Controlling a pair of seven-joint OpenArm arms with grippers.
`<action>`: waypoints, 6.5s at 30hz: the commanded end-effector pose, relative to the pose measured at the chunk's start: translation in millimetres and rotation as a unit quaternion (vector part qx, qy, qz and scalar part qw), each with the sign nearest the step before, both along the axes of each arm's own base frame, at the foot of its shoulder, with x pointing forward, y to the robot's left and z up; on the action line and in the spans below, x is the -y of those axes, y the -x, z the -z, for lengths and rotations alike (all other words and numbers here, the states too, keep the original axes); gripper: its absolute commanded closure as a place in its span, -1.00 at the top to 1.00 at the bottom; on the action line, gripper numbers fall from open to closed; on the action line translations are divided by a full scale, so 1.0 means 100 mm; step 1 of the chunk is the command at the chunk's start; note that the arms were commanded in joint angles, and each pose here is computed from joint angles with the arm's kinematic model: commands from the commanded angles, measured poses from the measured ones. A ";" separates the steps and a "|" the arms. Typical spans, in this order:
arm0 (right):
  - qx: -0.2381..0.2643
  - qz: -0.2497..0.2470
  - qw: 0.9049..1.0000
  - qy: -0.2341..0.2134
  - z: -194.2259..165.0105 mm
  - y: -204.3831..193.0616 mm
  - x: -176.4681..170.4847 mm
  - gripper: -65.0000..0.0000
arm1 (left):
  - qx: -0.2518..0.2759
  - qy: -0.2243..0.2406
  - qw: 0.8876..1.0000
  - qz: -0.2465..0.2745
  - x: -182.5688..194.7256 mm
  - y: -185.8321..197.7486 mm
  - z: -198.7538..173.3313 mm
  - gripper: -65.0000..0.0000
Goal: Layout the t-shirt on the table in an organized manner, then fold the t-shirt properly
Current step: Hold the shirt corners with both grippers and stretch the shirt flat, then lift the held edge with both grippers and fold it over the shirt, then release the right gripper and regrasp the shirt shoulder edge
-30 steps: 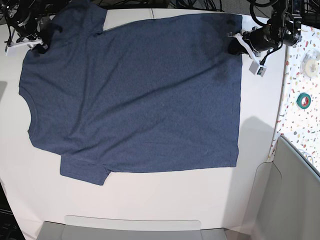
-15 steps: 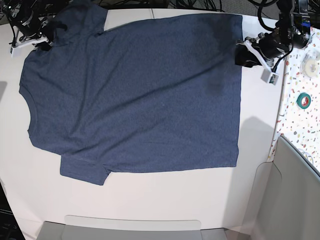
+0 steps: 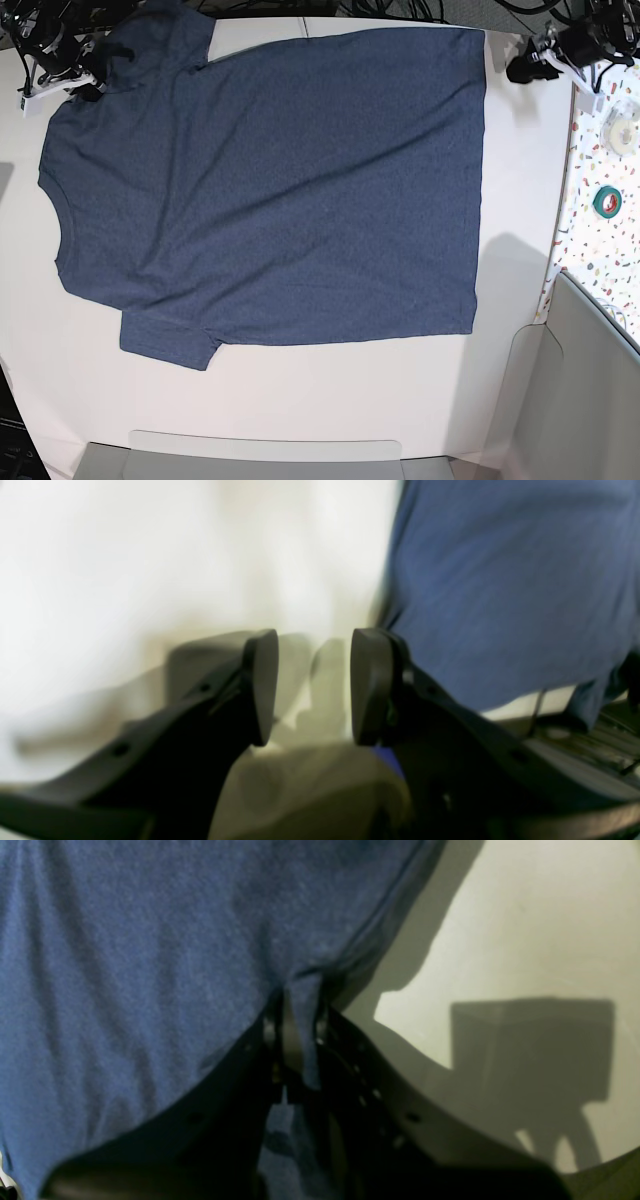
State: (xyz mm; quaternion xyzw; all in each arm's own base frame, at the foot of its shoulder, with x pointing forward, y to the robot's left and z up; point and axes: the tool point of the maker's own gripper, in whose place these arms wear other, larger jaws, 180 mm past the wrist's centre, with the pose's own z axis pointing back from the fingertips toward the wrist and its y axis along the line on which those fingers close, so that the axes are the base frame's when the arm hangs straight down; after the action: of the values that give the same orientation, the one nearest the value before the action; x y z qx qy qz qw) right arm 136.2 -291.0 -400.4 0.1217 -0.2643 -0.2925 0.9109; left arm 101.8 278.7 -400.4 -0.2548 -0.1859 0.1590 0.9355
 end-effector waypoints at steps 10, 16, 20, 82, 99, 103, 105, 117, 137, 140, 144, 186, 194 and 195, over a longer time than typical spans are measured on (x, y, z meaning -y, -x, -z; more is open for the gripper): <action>-0.069 -0.012 0.998 0.000 0.16 0.24 -0.03 -1.00 | -0.052 0.041 0.997 0.044 0.39 0.26 0.22 -0.31; -0.067 -0.012 0.998 0.000 0.15 0.22 -0.03 -1.00 | -0.075 0.068 0.992 0.080 0.68 0.39 0.31 -0.33; -0.068 -0.013 0.998 -0.001 0.16 0.22 -0.03 -1.00 | -0.093 0.077 0.988 0.093 0.78 0.52 0.34 -0.33; 0.061 -0.060 0.996 0.022 -0.59 -0.78 0.29 -1.00 | 0.191 -0.012 0.974 0.118 0.57 -1.38 -0.89 -1.00; 0.067 -0.116 0.991 0.026 -0.66 -1.15 0.17 -1.00 | 0.168 0.021 0.982 0.084 0.47 -1.45 -0.70 -1.00; 0.072 -0.122 0.990 0.025 -0.68 -1.22 0.14 -1.00 | 0.170 0.020 0.982 0.084 0.47 -1.47 -0.71 -1.00; 0.071 -0.126 0.989 0.029 -0.69 -1.25 0.14 -1.00 | 0.170 0.020 0.982 0.084 0.47 -1.46 -0.71 -1.00; 0.040 -0.142 0.986 0.075 -0.60 -1.33 0.13 -1.00 | 0.169 0.020 0.982 0.085 0.47 -1.46 -0.71 -1.00; 0.038 -0.141 0.986 0.076 -0.59 -1.31 0.14 -0.01 | 0.162 0.026 0.984 0.071 0.46 -1.47 -0.71 -0.28; 0.042 -0.141 0.986 0.076 -0.61 -1.33 0.14 0.19 | 0.159 0.032 0.985 0.063 0.46 -1.48 -0.71 -0.28; 0.057 -0.144 0.984 0.083 -0.70 -1.39 0.13 0.32 | 0.159 0.032 0.985 0.062 0.45 -1.48 -0.72 -0.28; 0.046 0.023 0.977 -0.208 0.02 -0.09 -0.76 0.00 | 0.159 0.039 0.984 0.062 0.50 -1.47 -0.70 -0.28; 0.035 -0.031 0.974 -0.223 -0.03 -0.14 -0.95 -1.00 | 0.159 0.039 0.984 0.062 0.50 -1.47 -0.70 -0.28; 0.043 -0.035 0.973 -0.223 -0.08 -0.17 -0.96 -1.00 | 0.159 0.039 0.984 0.062 0.50 -1.47 -0.70 -0.28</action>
State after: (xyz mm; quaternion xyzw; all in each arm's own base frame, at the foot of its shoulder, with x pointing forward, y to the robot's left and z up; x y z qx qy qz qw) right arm 153.5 -197.9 -396.2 0.3383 -0.2277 -0.3096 0.8590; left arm 241.0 224.7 -343.9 -0.3233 -0.2892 0.0720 0.8982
